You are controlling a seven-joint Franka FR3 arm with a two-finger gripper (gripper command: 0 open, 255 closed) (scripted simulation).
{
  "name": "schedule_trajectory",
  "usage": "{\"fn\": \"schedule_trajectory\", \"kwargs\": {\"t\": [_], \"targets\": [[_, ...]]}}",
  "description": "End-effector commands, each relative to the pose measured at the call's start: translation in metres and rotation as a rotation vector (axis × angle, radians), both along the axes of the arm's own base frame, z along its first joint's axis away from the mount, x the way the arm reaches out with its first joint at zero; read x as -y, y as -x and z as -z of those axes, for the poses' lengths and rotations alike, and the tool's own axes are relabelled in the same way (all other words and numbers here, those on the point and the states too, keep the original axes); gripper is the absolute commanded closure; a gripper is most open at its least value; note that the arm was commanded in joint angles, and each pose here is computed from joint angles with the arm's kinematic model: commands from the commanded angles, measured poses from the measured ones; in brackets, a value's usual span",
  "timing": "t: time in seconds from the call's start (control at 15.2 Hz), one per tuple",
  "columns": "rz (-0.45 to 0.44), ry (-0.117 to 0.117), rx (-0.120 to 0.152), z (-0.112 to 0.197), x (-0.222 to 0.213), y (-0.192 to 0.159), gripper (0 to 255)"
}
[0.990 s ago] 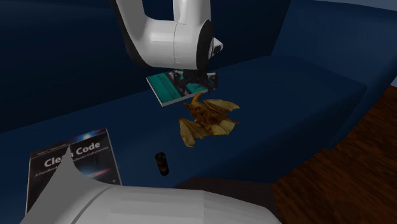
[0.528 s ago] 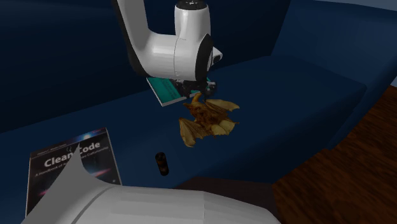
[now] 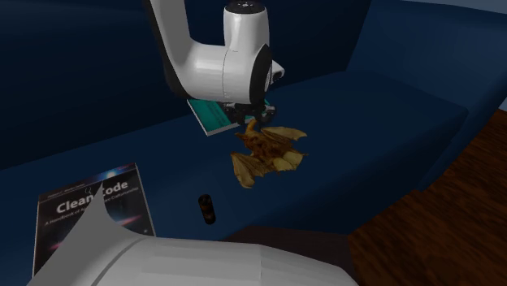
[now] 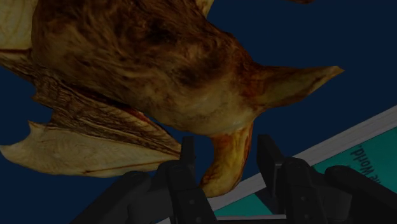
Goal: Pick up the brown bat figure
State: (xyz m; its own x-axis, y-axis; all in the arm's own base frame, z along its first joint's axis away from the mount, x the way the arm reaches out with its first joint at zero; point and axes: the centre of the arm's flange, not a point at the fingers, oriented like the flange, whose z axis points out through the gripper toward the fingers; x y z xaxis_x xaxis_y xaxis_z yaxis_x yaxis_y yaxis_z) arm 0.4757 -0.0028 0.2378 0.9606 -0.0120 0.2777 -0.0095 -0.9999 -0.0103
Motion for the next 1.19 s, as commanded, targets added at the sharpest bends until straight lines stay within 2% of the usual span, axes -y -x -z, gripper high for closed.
{"fn": "schedule_trajectory", "kwargs": {"t": [0.0, 0.99, 1.12], "targets": [[0.0, 0.0, 0.001, 0.0, -0.002, 0.001, 255], [0.0, 0.0, 0.001, -0.08, -0.002, 0.001, 255], [0.0, 0.0, 0.001, -0.08, -0.002, 0.001, 255]]}}
